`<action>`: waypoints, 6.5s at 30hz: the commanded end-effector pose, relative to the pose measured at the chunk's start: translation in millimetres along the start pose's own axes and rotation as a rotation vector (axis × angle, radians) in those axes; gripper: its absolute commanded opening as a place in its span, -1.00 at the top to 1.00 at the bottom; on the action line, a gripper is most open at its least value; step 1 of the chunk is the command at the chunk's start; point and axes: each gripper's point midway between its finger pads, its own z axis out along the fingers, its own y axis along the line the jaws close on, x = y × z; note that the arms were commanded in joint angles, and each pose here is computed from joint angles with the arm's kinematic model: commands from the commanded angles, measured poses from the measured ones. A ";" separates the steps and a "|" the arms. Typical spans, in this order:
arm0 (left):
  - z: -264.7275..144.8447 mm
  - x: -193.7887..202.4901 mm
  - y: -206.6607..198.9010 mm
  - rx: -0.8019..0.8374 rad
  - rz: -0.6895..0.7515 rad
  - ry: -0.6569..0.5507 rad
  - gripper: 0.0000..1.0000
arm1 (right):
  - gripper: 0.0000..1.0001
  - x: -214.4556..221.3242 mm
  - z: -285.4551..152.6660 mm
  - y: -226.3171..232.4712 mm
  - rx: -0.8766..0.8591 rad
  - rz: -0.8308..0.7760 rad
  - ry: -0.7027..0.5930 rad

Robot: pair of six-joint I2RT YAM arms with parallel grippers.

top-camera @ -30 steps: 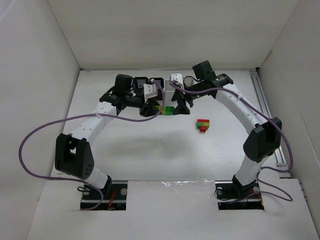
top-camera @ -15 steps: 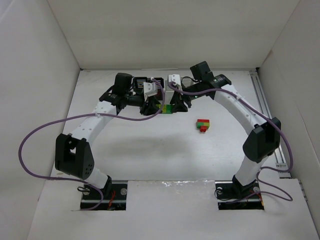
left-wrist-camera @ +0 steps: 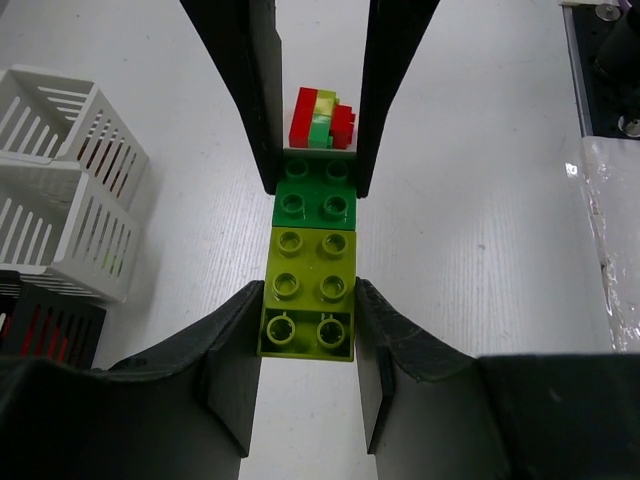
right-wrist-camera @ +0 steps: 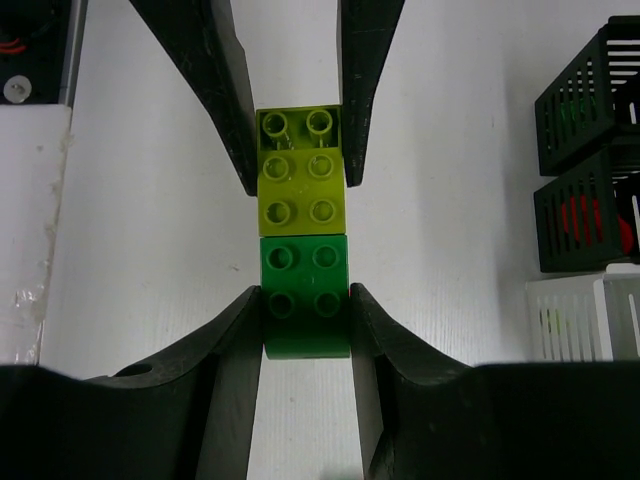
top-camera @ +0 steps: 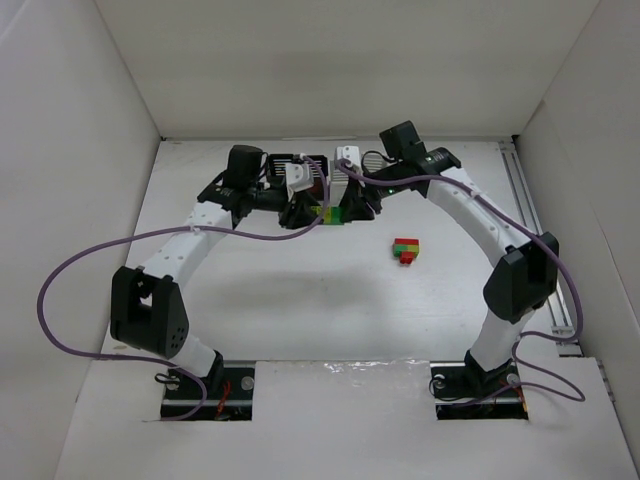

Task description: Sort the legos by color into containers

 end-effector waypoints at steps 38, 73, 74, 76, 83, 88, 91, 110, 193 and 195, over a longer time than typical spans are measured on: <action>-119.2 25.8 23.6 -0.453 -0.174 -0.100 1.00 | 0.94 -116.4 95.4 -188.4 0.415 0.081 -0.462; -128.1 6.1 46.3 -0.495 -0.158 -0.128 1.00 | 0.31 -80.1 150.3 -240.6 0.657 0.087 -0.438; -128.1 5.7 48.8 -0.495 -0.160 -0.127 1.00 | 0.21 -80.1 150.3 -240.6 0.657 0.087 -0.438; -128.1 5.7 48.8 -0.495 -0.160 -0.127 1.00 | 0.02 -81.0 148.5 -239.6 0.658 0.079 -0.434; -134.1 2.6 54.6 -0.511 -0.188 -0.157 1.00 | -0.23 -95.5 139.2 -231.9 0.644 0.054 -0.464; -152.9 -12.7 69.5 -0.550 -0.222 -0.260 1.00 | -0.23 -132.1 70.6 -211.6 0.573 0.052 -0.641; -155.1 -17.3 71.6 -0.524 -0.256 -0.310 1.00 | -0.14 -118.6 29.7 -179.7 0.362 0.071 -0.641; -134.7 -22.6 75.7 -0.566 0.017 -0.198 0.98 | -0.15 -110.3 -7.0 -90.9 -0.281 0.767 -0.562; -75.8 -30.6 25.8 -0.403 0.247 -0.108 1.00 | 0.51 -81.8 58.6 -46.5 -0.583 0.879 -0.309; -75.1 -31.0 24.4 -0.394 0.249 -0.111 1.00 | 0.71 -82.6 59.3 -48.1 -0.574 0.882 -0.316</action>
